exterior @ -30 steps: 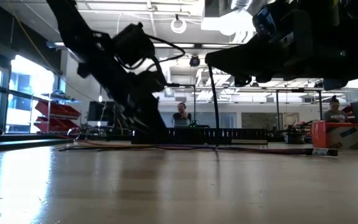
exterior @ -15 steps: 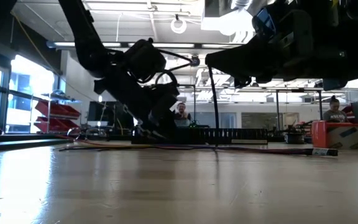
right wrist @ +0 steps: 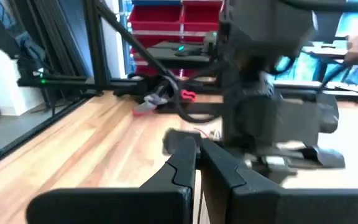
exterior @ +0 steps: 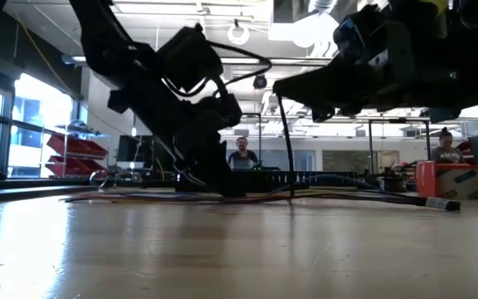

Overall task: Ziptie cables
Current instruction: Wrap the cable wires with a black zip tie

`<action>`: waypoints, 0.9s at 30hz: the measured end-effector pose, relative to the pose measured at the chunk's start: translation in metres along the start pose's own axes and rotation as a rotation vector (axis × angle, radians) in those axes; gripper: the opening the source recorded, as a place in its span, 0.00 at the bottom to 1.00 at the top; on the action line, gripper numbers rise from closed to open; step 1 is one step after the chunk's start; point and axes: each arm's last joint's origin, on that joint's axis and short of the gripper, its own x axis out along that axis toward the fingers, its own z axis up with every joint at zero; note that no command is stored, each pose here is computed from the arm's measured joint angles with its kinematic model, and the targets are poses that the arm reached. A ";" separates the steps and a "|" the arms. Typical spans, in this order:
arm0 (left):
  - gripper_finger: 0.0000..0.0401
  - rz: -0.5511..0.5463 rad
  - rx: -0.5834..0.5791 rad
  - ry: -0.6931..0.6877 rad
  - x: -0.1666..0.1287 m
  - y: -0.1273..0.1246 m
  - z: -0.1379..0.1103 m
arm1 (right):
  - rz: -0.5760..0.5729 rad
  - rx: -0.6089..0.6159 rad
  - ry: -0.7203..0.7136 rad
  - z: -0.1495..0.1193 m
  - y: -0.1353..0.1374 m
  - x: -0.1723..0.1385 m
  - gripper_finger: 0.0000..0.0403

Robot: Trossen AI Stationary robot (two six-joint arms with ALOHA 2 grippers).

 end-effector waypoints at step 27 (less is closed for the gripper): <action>0.34 -0.121 0.269 -0.435 -0.018 -0.025 0.040 | 0.073 0.028 -0.034 -0.007 -0.022 0.001 0.00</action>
